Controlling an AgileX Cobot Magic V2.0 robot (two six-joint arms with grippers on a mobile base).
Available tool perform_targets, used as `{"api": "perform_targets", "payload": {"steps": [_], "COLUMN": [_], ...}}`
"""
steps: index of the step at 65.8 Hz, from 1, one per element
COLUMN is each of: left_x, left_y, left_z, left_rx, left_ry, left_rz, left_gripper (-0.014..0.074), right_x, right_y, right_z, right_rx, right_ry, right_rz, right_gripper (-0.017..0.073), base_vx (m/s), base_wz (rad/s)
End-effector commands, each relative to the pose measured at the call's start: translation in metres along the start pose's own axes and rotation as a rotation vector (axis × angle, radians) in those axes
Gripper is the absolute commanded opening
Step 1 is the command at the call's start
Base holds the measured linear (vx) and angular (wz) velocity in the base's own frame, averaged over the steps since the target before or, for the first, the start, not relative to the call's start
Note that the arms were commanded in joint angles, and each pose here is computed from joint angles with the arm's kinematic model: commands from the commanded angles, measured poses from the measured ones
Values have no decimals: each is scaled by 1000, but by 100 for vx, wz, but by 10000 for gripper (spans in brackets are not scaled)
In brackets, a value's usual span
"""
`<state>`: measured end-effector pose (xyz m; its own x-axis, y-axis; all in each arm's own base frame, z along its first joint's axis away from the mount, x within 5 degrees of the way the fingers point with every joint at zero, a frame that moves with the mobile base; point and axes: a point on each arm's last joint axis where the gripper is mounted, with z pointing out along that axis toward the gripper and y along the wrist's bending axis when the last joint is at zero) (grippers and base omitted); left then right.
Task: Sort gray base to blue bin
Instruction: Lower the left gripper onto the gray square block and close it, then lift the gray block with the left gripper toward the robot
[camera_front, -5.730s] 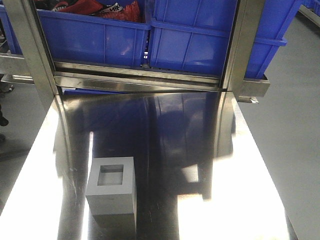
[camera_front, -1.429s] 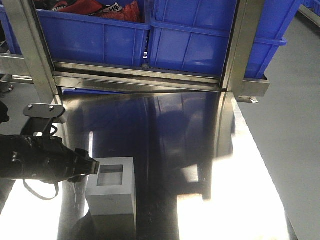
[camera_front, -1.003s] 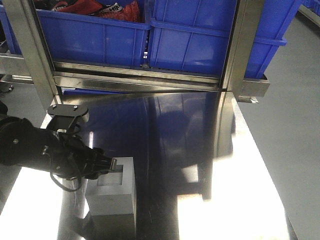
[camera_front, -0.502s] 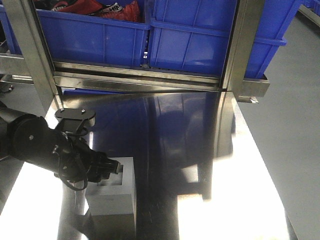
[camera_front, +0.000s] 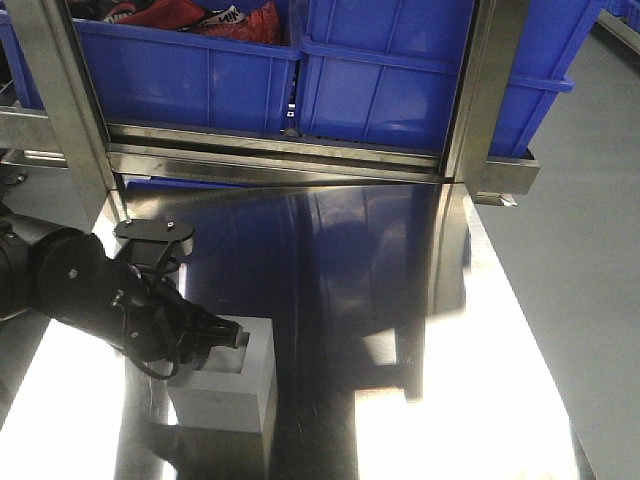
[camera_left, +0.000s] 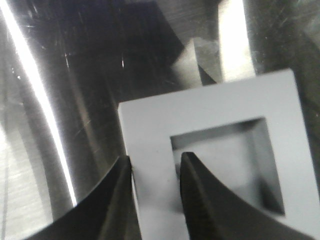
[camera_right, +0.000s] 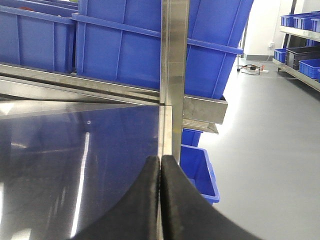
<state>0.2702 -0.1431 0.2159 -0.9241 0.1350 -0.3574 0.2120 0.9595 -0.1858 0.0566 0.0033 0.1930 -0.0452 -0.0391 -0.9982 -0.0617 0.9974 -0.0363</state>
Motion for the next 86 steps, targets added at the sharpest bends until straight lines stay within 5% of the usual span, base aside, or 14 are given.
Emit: {"api": "perform_targets", "payload": {"steps": [1, 13, 27, 53, 86], "left_x": [-5, -6, -9, -9, 84], "left_y": [-5, -5, -5, -10, 19], "left_z": [-5, -5, -19, -103, -153], "left_rx": [14, 17, 18, 91, 185], "left_ry": [-33, -45, -111, -446, -927], "left_rz": [2, 2, 27, 70, 110], "left_gripper": [202, 174, -8, -6, -6], "right_x": [-3, -3, -3, -3, -3], "right_y": [0, 0, 0, 0, 0], "right_z": [0, 0, 0, 0, 0], "right_rx": [1, 1, 1, 1, 1], "right_ry": [-75, -75, -75, -75, -75], "right_rz": [-16, -16, -16, -16, -16], "right_gripper": [-9, -9, -9, -9, -9], "base_vx": [0, 0, 0, 0, 0], "base_wz": [0, 0, 0, 0, 0]}}
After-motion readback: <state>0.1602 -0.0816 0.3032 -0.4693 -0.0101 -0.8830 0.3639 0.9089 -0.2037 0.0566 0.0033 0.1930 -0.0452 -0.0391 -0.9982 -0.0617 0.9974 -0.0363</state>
